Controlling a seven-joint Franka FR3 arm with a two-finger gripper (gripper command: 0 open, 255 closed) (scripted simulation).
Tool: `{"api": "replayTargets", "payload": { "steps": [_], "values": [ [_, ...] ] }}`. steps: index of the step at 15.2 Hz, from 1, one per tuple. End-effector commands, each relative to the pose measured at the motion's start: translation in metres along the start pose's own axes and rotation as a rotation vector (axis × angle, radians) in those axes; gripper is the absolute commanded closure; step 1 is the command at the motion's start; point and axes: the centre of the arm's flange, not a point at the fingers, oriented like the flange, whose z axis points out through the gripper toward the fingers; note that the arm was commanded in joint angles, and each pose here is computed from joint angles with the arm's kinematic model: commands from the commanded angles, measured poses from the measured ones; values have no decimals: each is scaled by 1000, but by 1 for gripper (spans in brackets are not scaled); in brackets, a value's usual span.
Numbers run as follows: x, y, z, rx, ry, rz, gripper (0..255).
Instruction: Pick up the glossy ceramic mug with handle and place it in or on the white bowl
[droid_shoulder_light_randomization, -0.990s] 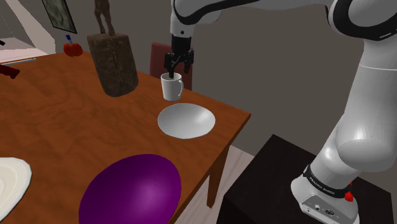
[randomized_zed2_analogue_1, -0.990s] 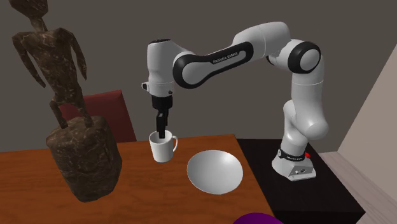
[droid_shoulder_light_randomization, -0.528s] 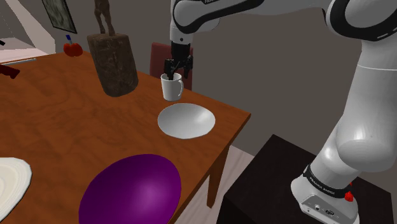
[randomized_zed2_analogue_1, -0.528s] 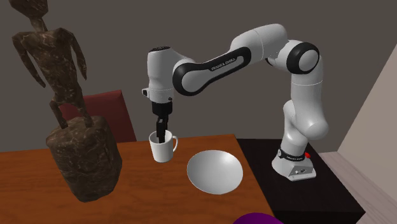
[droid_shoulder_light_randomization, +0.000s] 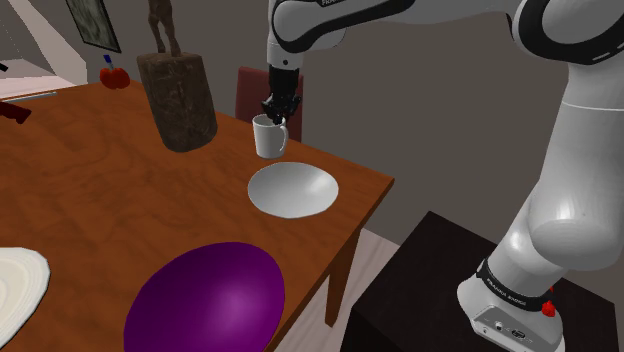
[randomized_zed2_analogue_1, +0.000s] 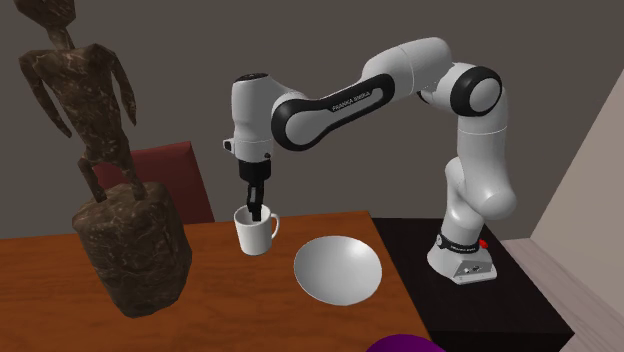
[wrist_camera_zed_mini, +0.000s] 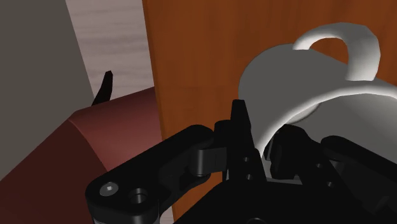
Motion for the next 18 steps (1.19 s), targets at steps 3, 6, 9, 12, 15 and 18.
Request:
{"api": "replayTargets", "payload": {
  "steps": [3, 6, 9, 12, 15, 18],
  "values": [
    [0, 0, 0, 0, 0, 0, 255],
    [0, 0, 0, 0, 0, 0, 255],
    [1, -1, -16, 0, 0, 0, 255],
    [2, -2, -32, 0, 0, 0, 255],
    [3, -3, -47, 0, 0, 0, 255],
    [4, -4, -63, 0, 0, 0, 255]
  ]
}}
